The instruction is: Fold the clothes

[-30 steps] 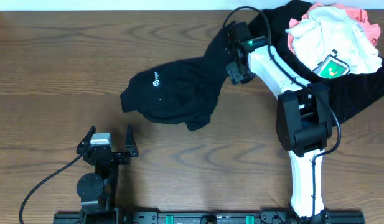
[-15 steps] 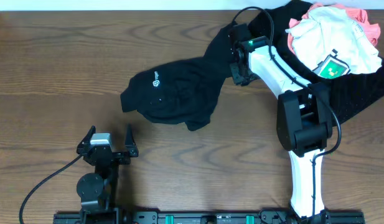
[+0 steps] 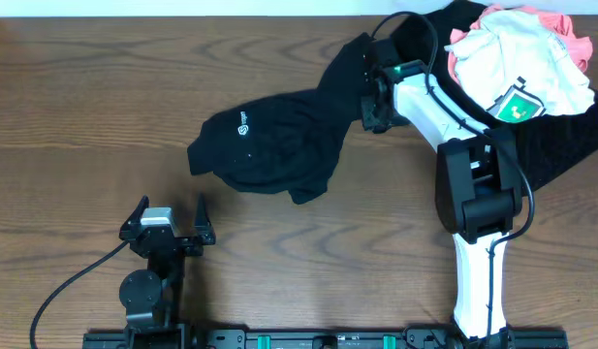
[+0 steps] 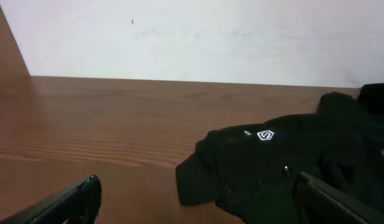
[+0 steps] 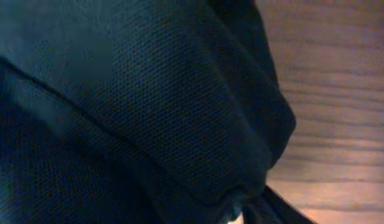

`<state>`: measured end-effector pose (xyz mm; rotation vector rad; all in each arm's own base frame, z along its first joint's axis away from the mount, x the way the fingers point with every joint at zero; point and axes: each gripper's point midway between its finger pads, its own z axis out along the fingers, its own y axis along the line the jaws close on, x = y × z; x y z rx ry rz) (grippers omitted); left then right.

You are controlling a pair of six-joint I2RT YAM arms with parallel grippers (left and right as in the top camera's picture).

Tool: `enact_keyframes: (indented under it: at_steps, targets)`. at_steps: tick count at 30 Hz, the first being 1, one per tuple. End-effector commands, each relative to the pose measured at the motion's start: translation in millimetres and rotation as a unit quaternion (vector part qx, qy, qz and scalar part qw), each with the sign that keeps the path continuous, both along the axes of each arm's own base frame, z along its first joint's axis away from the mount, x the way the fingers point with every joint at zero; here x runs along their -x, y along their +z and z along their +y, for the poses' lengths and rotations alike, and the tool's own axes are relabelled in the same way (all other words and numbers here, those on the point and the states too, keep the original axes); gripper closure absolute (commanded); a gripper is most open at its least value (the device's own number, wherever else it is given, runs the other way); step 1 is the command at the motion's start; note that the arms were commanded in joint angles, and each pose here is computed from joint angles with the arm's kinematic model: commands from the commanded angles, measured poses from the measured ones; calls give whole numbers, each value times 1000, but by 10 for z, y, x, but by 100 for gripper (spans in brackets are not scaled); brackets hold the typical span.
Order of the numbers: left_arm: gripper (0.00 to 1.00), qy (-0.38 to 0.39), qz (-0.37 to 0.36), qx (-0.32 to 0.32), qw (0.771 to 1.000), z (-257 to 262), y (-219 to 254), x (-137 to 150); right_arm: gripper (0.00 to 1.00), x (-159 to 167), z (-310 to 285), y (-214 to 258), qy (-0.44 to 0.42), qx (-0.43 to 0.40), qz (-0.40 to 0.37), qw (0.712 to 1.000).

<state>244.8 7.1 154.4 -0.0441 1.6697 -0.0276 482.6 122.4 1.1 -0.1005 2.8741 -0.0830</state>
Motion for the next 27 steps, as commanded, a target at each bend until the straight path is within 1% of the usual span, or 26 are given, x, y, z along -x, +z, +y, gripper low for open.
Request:
enact_keyframes:
  at_steps: [1,3,5,6,10,14,20,23,27]
  targets:
    - [2,-3,22,3,1000,-10,-152,7,60,71,-60,-76,-17,-1,10,1000]
    - [2,-3,22,3,1000,-9,-152,7,71,92,-67,-116,-17,0,14,1000]
    - [2,-3,22,3,1000,-9,-152,7,92,110,-74,-139,-17,2,19,1000]
    - [2,-3,22,3,1000,-9,-151,7,99,117,-82,-140,-17,2,21,1000]
    - [2,-3,22,3,1000,-9,-151,7,99,122,-135,28,-23,3,25,999]
    - [2,-3,22,3,1000,-9,-152,7,99,117,-241,467,-27,8,15,999]
    - [2,-3,22,3,1000,-9,-152,7,99,194,-317,1289,42,15,-35,998]
    - [2,-3,22,3,1000,-9,-152,7,99,310,-327,1579,66,15,-49,996]
    - [2,-3,22,3,1000,-10,-152,7,99,528,-232,1845,113,-15,-49,992]
